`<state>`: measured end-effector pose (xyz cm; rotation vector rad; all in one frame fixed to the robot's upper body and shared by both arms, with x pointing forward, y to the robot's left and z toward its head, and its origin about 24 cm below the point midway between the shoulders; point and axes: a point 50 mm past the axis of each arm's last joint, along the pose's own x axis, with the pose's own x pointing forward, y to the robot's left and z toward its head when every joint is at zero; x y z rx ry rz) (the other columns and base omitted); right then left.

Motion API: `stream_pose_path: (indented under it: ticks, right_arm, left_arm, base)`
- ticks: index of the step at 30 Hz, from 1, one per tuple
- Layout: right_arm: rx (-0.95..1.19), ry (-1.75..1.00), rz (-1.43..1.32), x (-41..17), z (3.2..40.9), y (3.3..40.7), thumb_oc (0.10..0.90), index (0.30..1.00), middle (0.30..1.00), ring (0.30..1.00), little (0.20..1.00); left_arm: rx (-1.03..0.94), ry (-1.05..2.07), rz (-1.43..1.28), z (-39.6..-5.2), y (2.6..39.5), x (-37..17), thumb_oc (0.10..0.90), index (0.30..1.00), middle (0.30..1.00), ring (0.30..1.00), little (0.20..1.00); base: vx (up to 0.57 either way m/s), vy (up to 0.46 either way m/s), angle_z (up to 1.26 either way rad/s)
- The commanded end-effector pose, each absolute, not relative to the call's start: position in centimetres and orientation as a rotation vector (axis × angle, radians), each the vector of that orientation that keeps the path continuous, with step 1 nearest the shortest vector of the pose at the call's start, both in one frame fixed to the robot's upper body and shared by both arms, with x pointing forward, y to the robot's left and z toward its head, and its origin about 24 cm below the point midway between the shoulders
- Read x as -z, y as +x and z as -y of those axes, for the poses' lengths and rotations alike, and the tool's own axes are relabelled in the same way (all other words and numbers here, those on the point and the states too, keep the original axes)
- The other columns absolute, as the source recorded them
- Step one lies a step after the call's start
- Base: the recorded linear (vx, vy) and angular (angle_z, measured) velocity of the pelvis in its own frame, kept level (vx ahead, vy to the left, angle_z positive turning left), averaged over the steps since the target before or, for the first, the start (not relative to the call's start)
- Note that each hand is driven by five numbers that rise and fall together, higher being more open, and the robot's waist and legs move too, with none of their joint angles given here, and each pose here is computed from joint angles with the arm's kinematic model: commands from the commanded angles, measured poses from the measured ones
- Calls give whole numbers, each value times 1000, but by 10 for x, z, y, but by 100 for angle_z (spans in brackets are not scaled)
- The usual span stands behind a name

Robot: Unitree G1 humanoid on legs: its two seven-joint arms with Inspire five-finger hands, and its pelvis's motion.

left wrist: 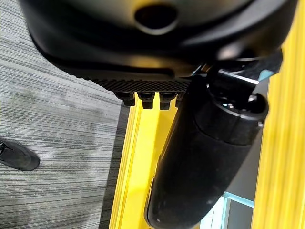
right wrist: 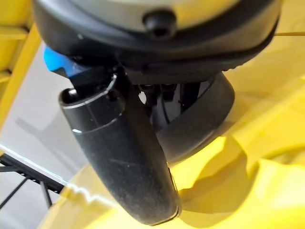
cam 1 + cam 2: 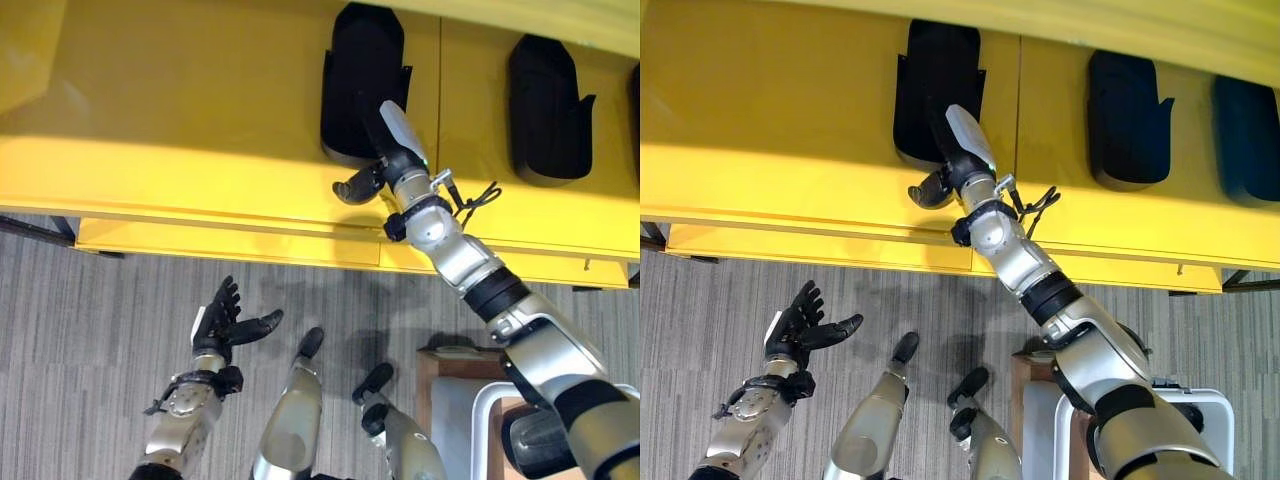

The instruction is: Move parts from the plastic box to the shelf.

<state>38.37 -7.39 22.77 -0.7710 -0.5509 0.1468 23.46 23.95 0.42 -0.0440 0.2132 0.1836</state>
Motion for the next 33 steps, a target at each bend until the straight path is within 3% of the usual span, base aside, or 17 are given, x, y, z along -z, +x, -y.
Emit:
stream_pose_path:
  ticks: [1, 19, 33]
  right_arm:
    - [-176, -805, 828, -276, 56, 362, 900, 1000, 1000, 1000, 1000]
    - [-196, -860, 1071, -297, 87, 310, 900, 1000, 1000, 1000, 1000]
    - [-205, -444, 763, -199, 125, 281, 900, 1000, 1000, 1000, 1000]
  left_arm:
    - [-181, 6, -75, -250, 229, -29, 900, 1000, 1000, 1000, 1000]
    - [-214, 37, -124, -262, 217, -20, 900, 1000, 1000, 1000, 1000]
    - [-199, 21, -183, -249, 212, -3, 900, 1000, 1000, 1000, 1000]
  base:
    - [0, 0, 0]
    - [14, 13, -4]
    - [50, 103, -16]
